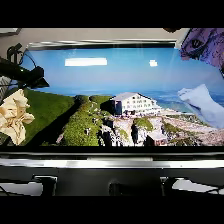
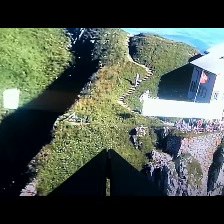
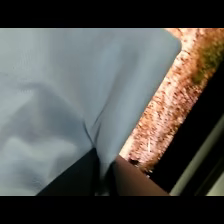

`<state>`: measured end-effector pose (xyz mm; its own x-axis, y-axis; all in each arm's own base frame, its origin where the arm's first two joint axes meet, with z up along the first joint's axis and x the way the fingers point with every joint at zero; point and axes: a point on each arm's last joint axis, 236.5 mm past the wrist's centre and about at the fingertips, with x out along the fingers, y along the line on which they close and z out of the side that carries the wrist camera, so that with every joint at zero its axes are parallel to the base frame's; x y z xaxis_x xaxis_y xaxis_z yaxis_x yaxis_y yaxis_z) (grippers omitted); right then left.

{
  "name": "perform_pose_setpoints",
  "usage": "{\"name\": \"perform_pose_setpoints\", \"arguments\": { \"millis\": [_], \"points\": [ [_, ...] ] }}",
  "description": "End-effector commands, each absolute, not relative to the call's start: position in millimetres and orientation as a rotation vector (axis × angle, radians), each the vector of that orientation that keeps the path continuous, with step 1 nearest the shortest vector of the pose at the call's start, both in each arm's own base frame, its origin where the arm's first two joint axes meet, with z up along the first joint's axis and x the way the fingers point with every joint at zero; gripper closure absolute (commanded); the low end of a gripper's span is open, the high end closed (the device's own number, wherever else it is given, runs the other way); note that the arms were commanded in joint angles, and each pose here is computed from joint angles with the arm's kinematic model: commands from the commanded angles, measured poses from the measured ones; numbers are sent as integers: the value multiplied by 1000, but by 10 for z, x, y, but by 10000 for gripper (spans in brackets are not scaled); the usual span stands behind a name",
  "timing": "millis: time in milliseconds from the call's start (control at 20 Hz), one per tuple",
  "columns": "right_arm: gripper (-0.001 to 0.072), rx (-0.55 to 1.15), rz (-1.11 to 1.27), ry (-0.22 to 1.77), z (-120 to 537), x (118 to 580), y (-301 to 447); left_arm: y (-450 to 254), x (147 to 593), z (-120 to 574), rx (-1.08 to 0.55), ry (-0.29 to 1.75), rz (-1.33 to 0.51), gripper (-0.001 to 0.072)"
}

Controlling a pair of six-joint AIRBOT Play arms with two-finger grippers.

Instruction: Fold the clothes and pants, and hang the long-sleeved shirts on hangers.

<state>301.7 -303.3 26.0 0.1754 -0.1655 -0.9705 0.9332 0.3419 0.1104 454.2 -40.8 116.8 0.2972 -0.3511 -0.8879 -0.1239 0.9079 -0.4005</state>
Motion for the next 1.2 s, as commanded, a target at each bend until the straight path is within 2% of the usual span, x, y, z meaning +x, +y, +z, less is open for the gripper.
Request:
{"name": "perform_pose_setpoints", "arguments": {
  "millis": [0,100,400,700,1000,1050,1100,1150],
  "points": [
    [680,898,-1088,1167,-185,2343,-2773,-404,4544,1168,-437,1271,-157,688],
    [680,927,-1138,1181,-341,2118,-2603,-404,4544,1166,-437,1271,-157,689],
    [680,847,-1211,1308,-513,1649,-2462,-404,4544,1166,-437,1271,-157,689],
    [679,808,-1229,1344,-498,1549,-2483,-404,4544,1166,-437,1271,-157,689],
    [675,695,-1227,1384,-452,1445,-2599,-404,4545,1167,-437,1271,-157,689],
    [643,678,-1225,1392,-444,1430,-2615,-405,4545,1167,-437,1271,-157,688],
    [518,663,-1232,1395,-434,1409,-2636,-407,4545,1167,-436,1271,-157,689],
    [308,634,-1228,1415,-418,1372,-2654,-409,4544,1167,-436,1271,-158,689]
  ]
}}
